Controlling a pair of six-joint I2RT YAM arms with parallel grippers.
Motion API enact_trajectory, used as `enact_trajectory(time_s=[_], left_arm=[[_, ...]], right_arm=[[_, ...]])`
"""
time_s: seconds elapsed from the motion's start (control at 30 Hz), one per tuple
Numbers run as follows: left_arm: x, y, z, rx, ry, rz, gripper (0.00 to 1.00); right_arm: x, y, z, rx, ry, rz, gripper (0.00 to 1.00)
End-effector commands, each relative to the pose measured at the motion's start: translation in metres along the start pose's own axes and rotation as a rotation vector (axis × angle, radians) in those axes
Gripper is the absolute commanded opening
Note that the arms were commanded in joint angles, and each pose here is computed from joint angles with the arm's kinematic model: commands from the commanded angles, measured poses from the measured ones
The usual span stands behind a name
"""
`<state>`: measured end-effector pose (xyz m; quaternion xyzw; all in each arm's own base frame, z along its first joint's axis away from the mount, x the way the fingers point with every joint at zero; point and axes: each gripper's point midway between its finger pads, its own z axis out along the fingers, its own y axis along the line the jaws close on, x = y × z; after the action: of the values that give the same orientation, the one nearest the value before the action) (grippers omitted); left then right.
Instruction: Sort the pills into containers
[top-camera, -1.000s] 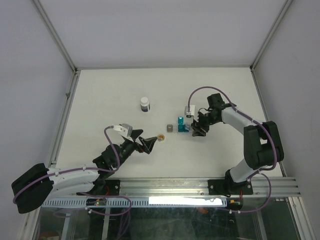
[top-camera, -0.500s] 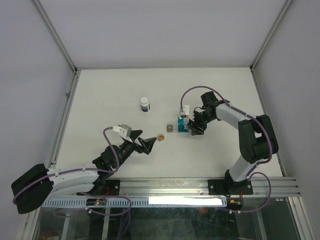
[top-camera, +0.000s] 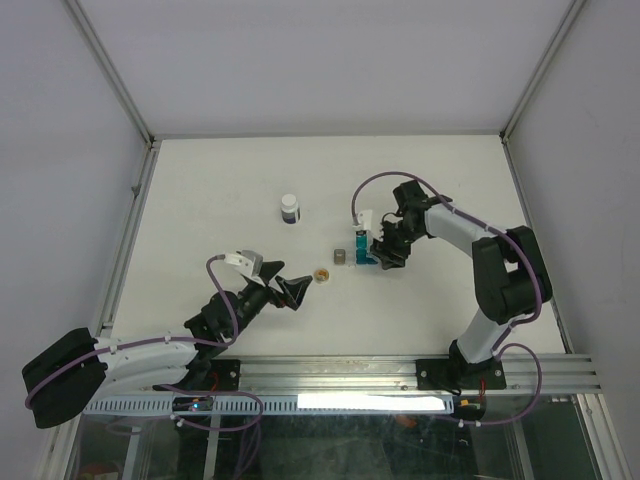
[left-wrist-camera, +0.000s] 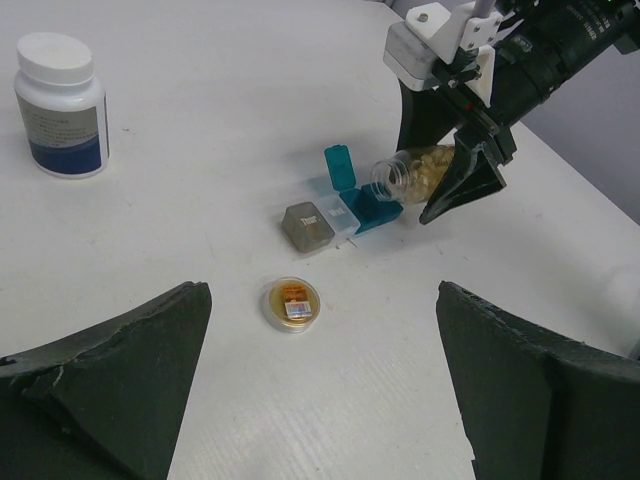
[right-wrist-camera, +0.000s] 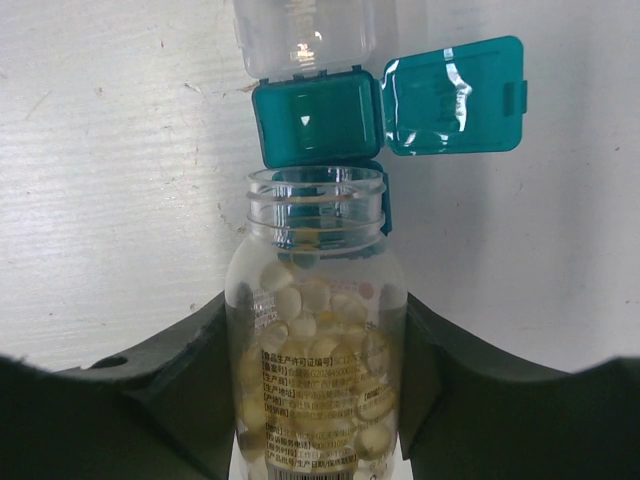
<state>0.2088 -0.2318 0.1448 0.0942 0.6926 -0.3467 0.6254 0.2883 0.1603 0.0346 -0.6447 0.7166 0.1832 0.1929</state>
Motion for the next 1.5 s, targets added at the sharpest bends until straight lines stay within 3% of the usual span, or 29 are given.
enact_trajectory(time_s=[0.0, 0.73, 1.47], left_arm=[[-0.015, -0.003, 0.000, 0.016, -0.064, -0.011, 0.99], [-0.016, -0.005, -0.003, 0.028, -0.067, -0.018, 0.99], [-0.017, -0.006, -0.003, 0.037, -0.070, -0.021, 0.99]], right_arm=[[-0.012, -0.010, -0.007, 0.027, 0.012, -0.013, 0.00], [-0.010, -0.010, -0.009, 0.043, 0.128, -0.010, 0.00], [-0.021, -0.003, -0.019, 0.055, 0.152, -0.036, 0.00]])
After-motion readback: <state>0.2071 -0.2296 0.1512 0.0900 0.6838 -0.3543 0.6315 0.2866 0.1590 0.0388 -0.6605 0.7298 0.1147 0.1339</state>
